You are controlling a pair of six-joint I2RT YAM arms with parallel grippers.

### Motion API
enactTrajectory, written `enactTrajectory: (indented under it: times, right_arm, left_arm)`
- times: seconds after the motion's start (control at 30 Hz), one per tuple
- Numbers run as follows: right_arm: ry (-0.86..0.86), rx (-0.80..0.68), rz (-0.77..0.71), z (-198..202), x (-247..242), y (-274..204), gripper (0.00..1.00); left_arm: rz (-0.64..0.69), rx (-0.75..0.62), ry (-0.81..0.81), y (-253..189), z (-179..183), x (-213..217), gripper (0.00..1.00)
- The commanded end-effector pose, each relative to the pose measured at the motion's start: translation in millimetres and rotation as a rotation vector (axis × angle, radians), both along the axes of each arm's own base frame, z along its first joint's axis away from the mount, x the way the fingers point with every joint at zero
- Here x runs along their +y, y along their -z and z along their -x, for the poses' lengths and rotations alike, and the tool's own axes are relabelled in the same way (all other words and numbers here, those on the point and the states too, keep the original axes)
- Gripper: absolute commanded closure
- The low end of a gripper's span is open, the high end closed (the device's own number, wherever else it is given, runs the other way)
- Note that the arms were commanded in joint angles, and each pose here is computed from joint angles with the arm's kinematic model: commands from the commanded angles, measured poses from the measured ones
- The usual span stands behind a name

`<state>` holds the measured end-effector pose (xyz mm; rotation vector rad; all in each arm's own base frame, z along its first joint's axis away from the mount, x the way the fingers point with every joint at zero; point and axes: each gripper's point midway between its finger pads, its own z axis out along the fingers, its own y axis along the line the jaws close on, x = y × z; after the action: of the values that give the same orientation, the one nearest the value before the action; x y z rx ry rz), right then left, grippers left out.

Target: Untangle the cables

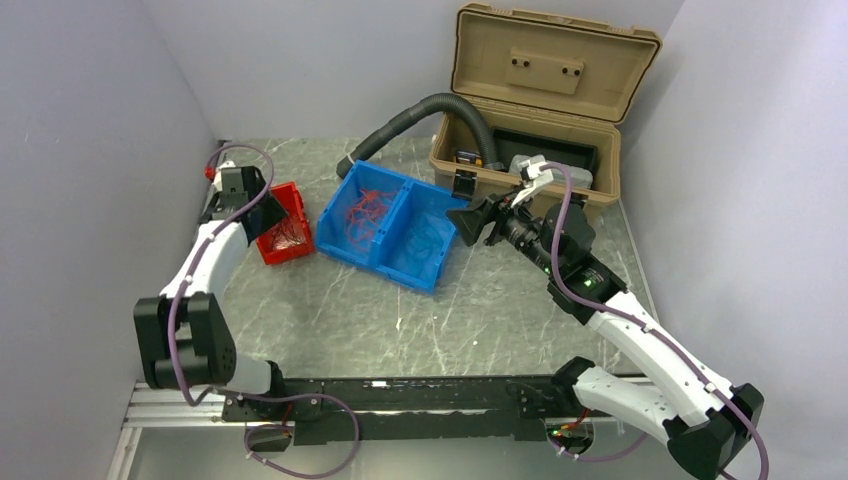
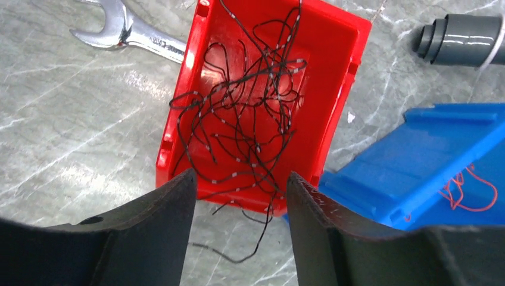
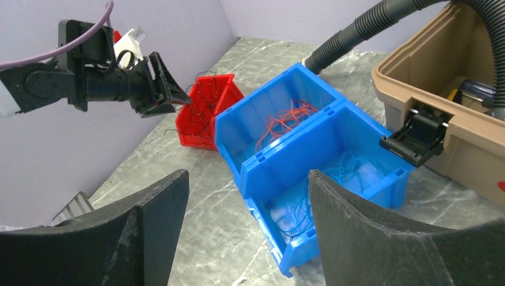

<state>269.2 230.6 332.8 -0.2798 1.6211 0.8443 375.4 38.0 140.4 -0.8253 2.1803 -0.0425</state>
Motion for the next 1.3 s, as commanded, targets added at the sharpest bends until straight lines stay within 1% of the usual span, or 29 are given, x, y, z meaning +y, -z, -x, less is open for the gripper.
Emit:
enactTrajectory:
  times: [0.0, 0.07, 0.1, 0.17, 0.23, 0.27, 0.37, 0.47, 0.53, 0.63, 0.67, 0.7, 0.77, 0.8, 0.83, 0.87, 0.97, 1.03, 1.07, 1.17, 1.27]
  right_arm:
    - [0.028, -0.004, 0.016, 0.1, -7.5, 1.0, 0.25]
    - [0.026, -0.003, 0.012, 0.0, -6.8, -0.4, 0.25]
    - [0.026, -0.004, 0.011, -0.5, -6.5, -1.4, 0.25]
    - [0.026, -0.008, 0.011, -1.7, -5.6, -4.2, 0.25]
    - [0.024, 0.006, 0.024, -2.2, -5.6, -1.5, 0.26]
    - [0.021, 0.010, 0.027, -2.1, -4.5, -0.9, 0.27]
    - [0.020, 0.013, 0.029, -2.1, -4.5, -2.5, 0.28]
    - [0.026, 0.025, 0.032, -1.3, -6.0, 0.3, 0.28]
    - [0.030, 0.032, 0.031, -0.4, -7.0, 2.4, 0.28]
    - [0.040, 0.045, 0.035, 1.0, -10.0, 4.8, 0.28]
    - [0.045, 0.049, 0.039, 0.9, -11.2, 5.4, 0.27]
    - [0.051, 0.058, 0.045, 0.8, -12.3, 7.6, 0.26]
    - [0.066, 0.071, 0.063, 0.1, -15.4, 12.2, 0.24]
    - [0.071, 0.077, 0.076, 0.0, -16.7, 15.7, 0.24]
    - [0.078, 0.086, 0.091, -0.4, -18.1, 20.5, 0.23]
    - [0.089, 0.096, 0.108, -1.4, -20.5, 26.3, 0.23]
    - [0.142, 0.126, 0.153, -5.3, -31.4, 46.0, 0.23]
    - [0.165, 0.146, 0.171, -6.7, -37.8, 59.6, 0.22]
    - [0.169, 0.155, 0.175, -7.5, -39.8, 64.2, 0.21]
    - [0.170, 0.186, 0.185, -10.0, -44.0, 75.5, 0.21]
    - [0.190, 0.216, 0.189, -14.1, -51.0, 83.4, 0.18]
  left_arm:
    - [0.023, -0.056, -0.023, -11.5, -31.1, 3.6, 0.42]
    - [0.034, -0.041, -0.020, 0.9, -39.4, 2.7, 0.50]
    - [0.038, -0.035, -0.019, 7.5, -44.6, 2.4, 0.59]
    - [0.047, -0.020, 0.000, 20.1, -57.5, 0.3, 0.80]
    - [0.057, 0.033, 0.019, 41.6, -70.7, -1.2, 0.96]
    - [0.060, 0.056, 0.026, 48.0, -76.1, -1.5, 0.99]
    - [0.039, 0.087, 0.018, 60.0, -92.2, 4.3, 1.00]
    - [0.016, 0.124, -0.003, 78.2, -100.5, 14.7, 1.00]
    - [0.077, 0.143, 0.011, 87.9, -105.6, 15.6, 1.00]
    - [0.112, 0.130, 0.024, 87.3, -108.9, 14.4, 0.99]
    - [0.106, 0.122, 0.030, 83.0, -108.1, 14.4, 0.95]
    - [0.101, 0.108, 0.035, 76.5, -106.9, 14.0, 0.88]
    - [0.064, 0.099, 0.024, 61.5, -98.3, 18.2, 0.66]
    - [0.037, 0.081, 0.022, 50.3, -94.4, 20.3, 0.57]
    - [0.022, 0.065, 0.031, 41.2, -89.0, 19.9, 0.52]
    - [0.015, 0.027, 0.037, 23.7, -84.6, 18.1, 0.48]
    - [0.040, -0.045, 0.101, -1.2, -73.5, 2.9, 0.38]
    - [0.056, -0.079, 0.151, -13.7, -67.7, -8.6, 0.30]
    - [0.063, -0.092, 0.177, -19.8, -64.8, -14.5, 0.23]
    - [0.087, -0.131, 0.250, -41.2, -59.1, -31.8, 0.12]
    - [0.100, -0.153, 0.267, -60.1, -46.9, -39.4, 0.01]
